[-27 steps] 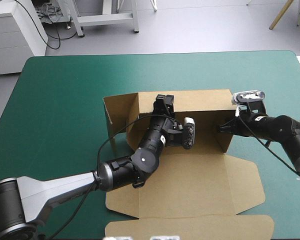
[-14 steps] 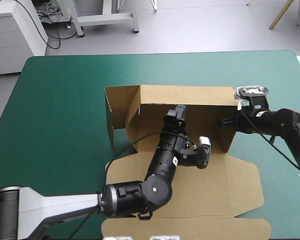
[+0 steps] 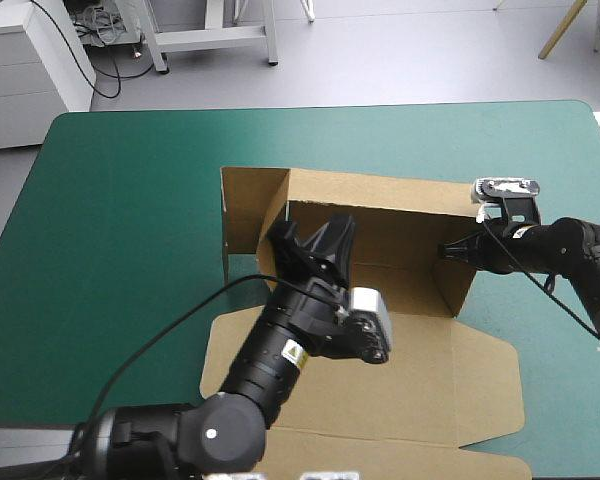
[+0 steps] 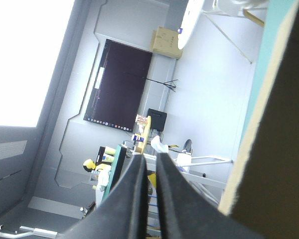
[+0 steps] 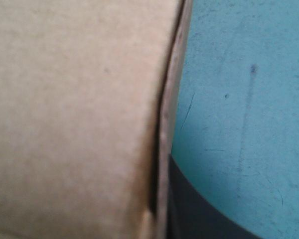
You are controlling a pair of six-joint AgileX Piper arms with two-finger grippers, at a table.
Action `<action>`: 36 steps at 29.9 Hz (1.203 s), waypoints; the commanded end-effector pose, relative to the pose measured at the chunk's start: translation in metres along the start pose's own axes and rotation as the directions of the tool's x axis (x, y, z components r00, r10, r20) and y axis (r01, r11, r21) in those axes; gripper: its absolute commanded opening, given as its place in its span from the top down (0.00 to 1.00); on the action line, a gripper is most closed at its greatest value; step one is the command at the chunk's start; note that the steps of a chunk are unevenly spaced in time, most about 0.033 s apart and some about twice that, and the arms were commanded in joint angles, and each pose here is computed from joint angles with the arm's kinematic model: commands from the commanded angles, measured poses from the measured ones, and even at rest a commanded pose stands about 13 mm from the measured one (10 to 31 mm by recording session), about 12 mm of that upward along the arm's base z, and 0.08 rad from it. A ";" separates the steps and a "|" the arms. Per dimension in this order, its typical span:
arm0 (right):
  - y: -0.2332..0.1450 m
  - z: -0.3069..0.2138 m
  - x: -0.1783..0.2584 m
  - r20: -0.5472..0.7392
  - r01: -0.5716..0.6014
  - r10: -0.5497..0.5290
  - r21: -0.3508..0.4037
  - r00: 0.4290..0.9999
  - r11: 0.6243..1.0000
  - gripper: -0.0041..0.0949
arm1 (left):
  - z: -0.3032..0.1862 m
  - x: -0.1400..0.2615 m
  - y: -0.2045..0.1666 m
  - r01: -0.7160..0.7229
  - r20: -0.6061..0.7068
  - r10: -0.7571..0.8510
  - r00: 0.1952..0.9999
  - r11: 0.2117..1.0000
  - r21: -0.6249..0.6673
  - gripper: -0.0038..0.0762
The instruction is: Fold the box
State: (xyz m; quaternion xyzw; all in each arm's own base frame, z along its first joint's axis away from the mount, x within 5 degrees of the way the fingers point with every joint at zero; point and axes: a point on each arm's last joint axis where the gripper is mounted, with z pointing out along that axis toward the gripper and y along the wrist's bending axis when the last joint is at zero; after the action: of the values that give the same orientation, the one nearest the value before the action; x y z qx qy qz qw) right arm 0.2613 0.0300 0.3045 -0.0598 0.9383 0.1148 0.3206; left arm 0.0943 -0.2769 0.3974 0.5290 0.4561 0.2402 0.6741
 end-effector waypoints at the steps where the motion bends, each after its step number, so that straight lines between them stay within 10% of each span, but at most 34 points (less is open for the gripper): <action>1: 0.006 -0.016 -0.012 0.020 0.012 -0.012 -0.018 1.000 1.000 0.96 | -0.020 0.009 0.058 0.060 0.062 -0.050 0.997 0.982 -0.179 0.96; 15: 0.003 0.012 -0.061 -0.304 -0.031 0.005 -0.078 0.953 0.996 0.96 | 0.011 0.125 0.130 0.272 -0.195 -0.330 0.924 0.923 -0.273 0.96; 28: 0.015 0.096 -0.084 -0.264 0.016 -0.034 -0.069 0.964 0.997 0.95 | 0.015 0.286 0.135 0.599 -0.493 -0.757 0.428 0.646 -0.473 0.96; 36: 0.024 0.089 -0.096 -0.233 0.065 -0.055 0.032 0.971 0.997 0.52 | 0.025 0.323 0.108 0.715 -0.619 -0.747 0.241 0.568 -0.408 0.96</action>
State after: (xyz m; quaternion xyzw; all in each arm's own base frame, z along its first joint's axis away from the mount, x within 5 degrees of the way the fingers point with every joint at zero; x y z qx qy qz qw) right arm 0.3861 0.0821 0.2647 -0.1027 0.9772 0.0853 0.1653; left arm 0.2806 0.0054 0.3735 0.0966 0.8816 0.1260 0.4445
